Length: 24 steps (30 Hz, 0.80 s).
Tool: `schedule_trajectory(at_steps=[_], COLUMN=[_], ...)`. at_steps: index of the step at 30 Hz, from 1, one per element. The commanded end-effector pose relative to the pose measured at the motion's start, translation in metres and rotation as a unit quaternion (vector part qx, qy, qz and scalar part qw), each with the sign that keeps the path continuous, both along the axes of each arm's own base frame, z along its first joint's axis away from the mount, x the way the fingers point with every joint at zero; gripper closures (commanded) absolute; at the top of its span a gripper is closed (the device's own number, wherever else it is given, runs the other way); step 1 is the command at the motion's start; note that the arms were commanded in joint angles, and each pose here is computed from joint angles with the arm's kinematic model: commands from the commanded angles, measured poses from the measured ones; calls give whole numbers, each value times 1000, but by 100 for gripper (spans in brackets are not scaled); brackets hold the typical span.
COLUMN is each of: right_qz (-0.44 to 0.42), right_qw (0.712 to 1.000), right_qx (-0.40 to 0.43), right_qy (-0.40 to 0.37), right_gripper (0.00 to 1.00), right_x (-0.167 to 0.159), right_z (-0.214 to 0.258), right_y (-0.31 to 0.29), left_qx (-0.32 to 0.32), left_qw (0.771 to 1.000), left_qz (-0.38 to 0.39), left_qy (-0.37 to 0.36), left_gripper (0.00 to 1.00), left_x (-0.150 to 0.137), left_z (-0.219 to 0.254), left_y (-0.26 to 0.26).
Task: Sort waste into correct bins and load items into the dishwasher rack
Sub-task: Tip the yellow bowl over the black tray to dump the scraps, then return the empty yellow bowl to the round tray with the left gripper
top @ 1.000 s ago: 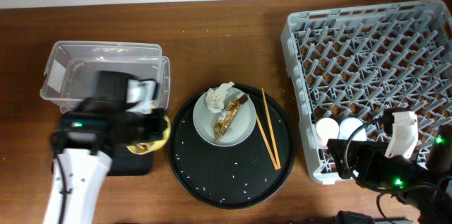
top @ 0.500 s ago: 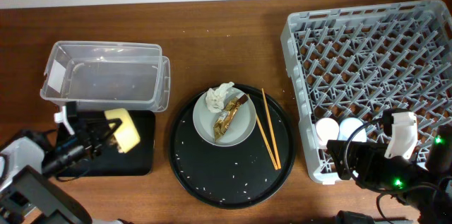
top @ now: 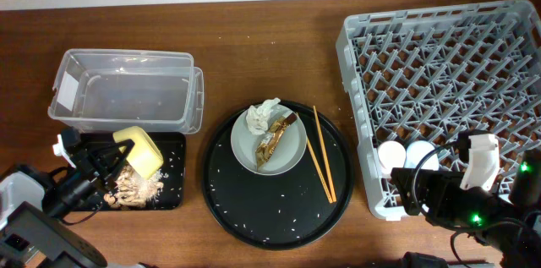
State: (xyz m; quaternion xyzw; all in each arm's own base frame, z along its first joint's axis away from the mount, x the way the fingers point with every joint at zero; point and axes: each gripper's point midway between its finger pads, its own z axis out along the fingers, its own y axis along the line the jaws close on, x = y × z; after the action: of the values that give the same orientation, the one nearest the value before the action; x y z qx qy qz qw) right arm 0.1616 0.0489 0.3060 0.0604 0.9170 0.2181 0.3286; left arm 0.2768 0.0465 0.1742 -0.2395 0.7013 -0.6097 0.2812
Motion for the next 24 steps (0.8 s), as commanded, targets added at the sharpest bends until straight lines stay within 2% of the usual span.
schedule_trajectory(at_steps=[1, 2, 5, 6, 8, 10, 14, 17, 19, 21, 22, 24], right_qz=[0, 0, 0, 0, 0, 0, 0, 0, 0, -4, -4, -4], right_qw=[1000, 1000, 1000, 1000, 1000, 1000, 1000, 1000, 1000, 1000, 1000, 1000], right_qx=[-3, -3, -3, -3, -3, -3, -3, -3, -3, 2, 5, 5], right_qy=[-2, -2, -2, -2, -2, -2, -3, -3, -3, -2, -2, -2], right_gripper=[13, 13, 13, 12, 12, 12, 12, 12, 11, 12, 11, 11], right_x=[1, 1, 1, 1, 1, 1, 1, 1, 1, 2, 2, 2], right_z=[0, 0, 0, 0, 0, 0, 0, 0, 1, 1, 2, 2], right_y=[-1, -1, -1, -1, -1, -1, -1, -1, -1, -1, 0, 0], left_qx=[-17, 2, 19, 6, 36, 50, 102, 124, 145, 234, 286, 360], left_qw=[1000, 999, 999, 999, 997, 995, 977, 964, 959, 950, 937, 911], left_qz=[5, 3, -6, -8, -17, -72, -155, -204, -225, -203, -187, -195], left_qy=[-15, -40, -44, -32, -60, -38, -101, -118, -94, 41, 71, 54], left_gripper=[100, 100, 100, 100, 100, 100, 100, 100, 100, 100, 100, 100], left_x=[-1, -2, -5, -7, -9, -21, -34, -45, -50, -40, -39, -45], left_z=[11, 15, 12, 14, 15, 11, 35, 57, 62, 29, 20, 25], left_y=[-5, -7, -9, -12, -15, -35, -82, -111, -123, -110, -108, -127])
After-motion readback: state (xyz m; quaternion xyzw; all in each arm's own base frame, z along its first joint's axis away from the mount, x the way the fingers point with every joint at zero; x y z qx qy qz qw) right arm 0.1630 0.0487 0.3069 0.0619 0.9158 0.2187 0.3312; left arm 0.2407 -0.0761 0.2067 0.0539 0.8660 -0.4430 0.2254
